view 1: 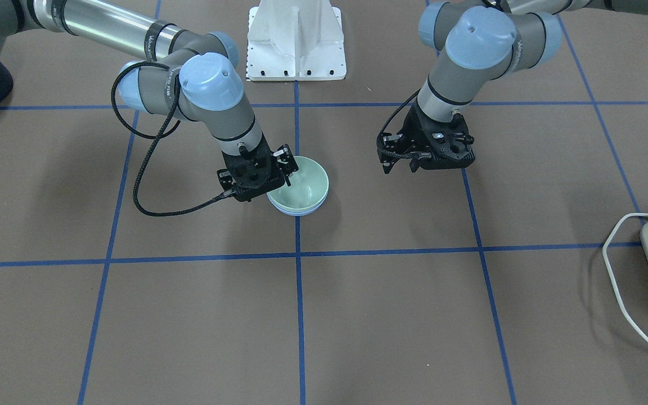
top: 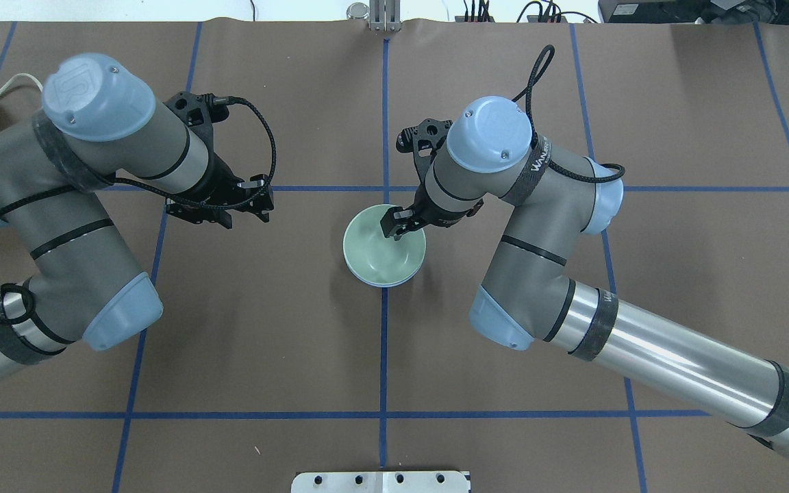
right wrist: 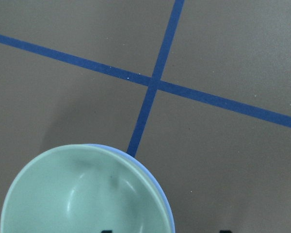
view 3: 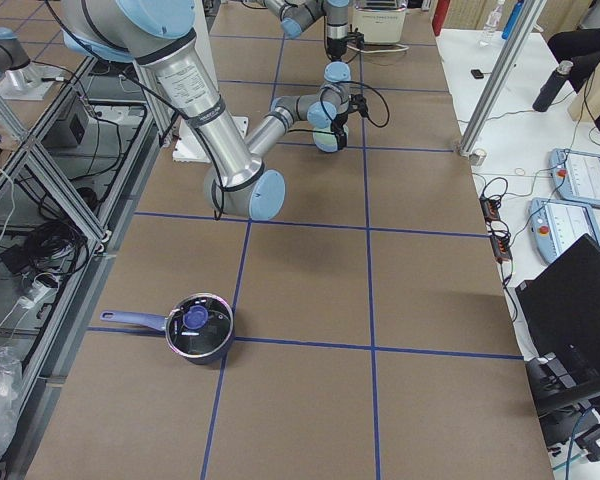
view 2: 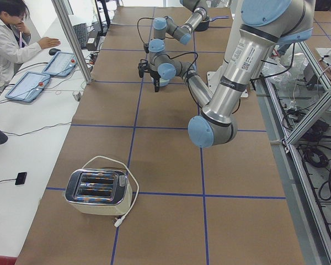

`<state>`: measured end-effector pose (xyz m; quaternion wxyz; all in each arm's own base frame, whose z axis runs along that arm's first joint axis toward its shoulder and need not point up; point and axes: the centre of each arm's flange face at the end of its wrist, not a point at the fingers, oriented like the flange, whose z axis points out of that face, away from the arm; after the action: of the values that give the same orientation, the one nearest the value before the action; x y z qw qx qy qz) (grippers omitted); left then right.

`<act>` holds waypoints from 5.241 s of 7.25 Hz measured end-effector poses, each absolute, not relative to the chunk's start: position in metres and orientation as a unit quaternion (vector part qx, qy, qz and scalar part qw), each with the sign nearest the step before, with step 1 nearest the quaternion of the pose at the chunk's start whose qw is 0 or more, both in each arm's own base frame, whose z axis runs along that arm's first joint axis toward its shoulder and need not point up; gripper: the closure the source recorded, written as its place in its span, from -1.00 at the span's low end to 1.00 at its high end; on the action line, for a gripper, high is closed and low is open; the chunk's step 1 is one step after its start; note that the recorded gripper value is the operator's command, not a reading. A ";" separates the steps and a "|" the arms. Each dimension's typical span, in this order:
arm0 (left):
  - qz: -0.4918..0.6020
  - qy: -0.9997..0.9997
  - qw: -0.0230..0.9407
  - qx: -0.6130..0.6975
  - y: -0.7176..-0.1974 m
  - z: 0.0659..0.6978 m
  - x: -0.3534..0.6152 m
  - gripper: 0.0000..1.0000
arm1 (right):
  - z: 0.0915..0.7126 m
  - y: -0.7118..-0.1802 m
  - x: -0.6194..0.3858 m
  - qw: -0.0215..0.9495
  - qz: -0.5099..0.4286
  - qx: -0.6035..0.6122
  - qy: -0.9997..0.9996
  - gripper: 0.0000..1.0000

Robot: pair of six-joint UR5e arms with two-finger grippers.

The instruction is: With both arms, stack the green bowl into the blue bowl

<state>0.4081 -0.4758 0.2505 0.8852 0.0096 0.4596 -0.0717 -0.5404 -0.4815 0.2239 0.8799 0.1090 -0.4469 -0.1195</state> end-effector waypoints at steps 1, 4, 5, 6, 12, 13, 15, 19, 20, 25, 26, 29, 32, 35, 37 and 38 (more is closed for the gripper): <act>-0.072 0.460 0.885 0.010 -0.476 0.251 0.407 -0.27 | 0.223 -0.482 -0.539 0.879 -0.119 0.110 -0.448 -1.00; -0.072 0.457 0.887 0.011 -0.475 0.260 0.396 -0.39 | 0.230 -0.485 -0.504 0.876 -0.107 0.121 -0.454 -1.00; -0.068 0.456 0.887 0.014 -0.476 0.265 0.390 -0.55 | 0.241 -0.489 -0.481 0.877 -0.099 0.126 -0.452 -1.00; -0.058 0.454 0.889 0.021 -0.478 0.270 0.383 -0.74 | 0.247 -0.492 -0.462 0.878 -0.091 0.131 -0.452 -1.00; 0.043 0.427 0.900 0.073 -0.494 0.368 0.235 -0.96 | 0.264 -0.522 -0.370 0.879 -0.044 0.157 -0.449 -1.00; 0.052 0.420 0.903 0.078 -0.496 0.392 0.200 -0.96 | 0.278 -0.526 -0.358 0.882 -0.050 0.159 -0.442 -1.00; 0.059 0.402 0.910 0.082 -0.492 0.436 0.147 -0.96 | 0.309 -0.536 -0.319 0.883 -0.056 0.136 -0.446 -1.00; 0.063 0.373 0.923 0.067 -0.475 0.510 0.083 -0.97 | 0.422 -0.541 -0.175 0.886 -0.034 0.083 -0.455 -1.00; 0.070 0.371 0.924 0.064 -0.473 0.529 0.066 -0.97 | 0.452 -0.537 -0.126 0.888 -0.012 0.077 -0.454 -1.00; 0.052 0.371 0.927 0.025 -0.454 0.597 0.026 -0.98 | 0.569 -0.489 -0.018 0.931 0.030 0.038 -0.362 -1.00; 0.042 0.377 0.925 0.015 -0.448 0.609 0.018 -0.98 | 0.580 -0.484 -0.011 0.937 0.018 0.018 -0.349 -1.00; 0.022 0.410 0.912 -0.002 -0.426 0.626 0.002 -0.98 | 0.601 -0.472 0.005 0.941 -0.012 -0.003 -0.338 -1.00; 0.016 0.408 0.913 0.000 -0.425 0.626 -0.003 -0.98 | 0.617 -0.459 0.008 0.940 -0.014 -0.014 -0.339 -1.00; 0.008 0.403 0.915 0.003 -0.424 0.630 -0.013 -0.98 | 0.626 -0.450 0.009 0.940 -0.026 -0.020 -0.340 -1.00; 0.015 0.401 0.916 0.004 -0.422 0.635 -0.016 -0.99 | 0.629 -0.444 0.008 0.936 -0.048 -0.019 -0.348 -1.00; 0.016 0.401 0.916 0.004 -0.422 0.635 -0.016 -0.98 | 0.629 -0.444 0.008 0.935 -0.050 -0.017 -0.350 -1.00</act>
<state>-0.0163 -0.4220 0.6355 0.9161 0.0041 0.4005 0.0159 0.0080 -0.4440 0.6287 0.9353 -0.0170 -0.3498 -0.0502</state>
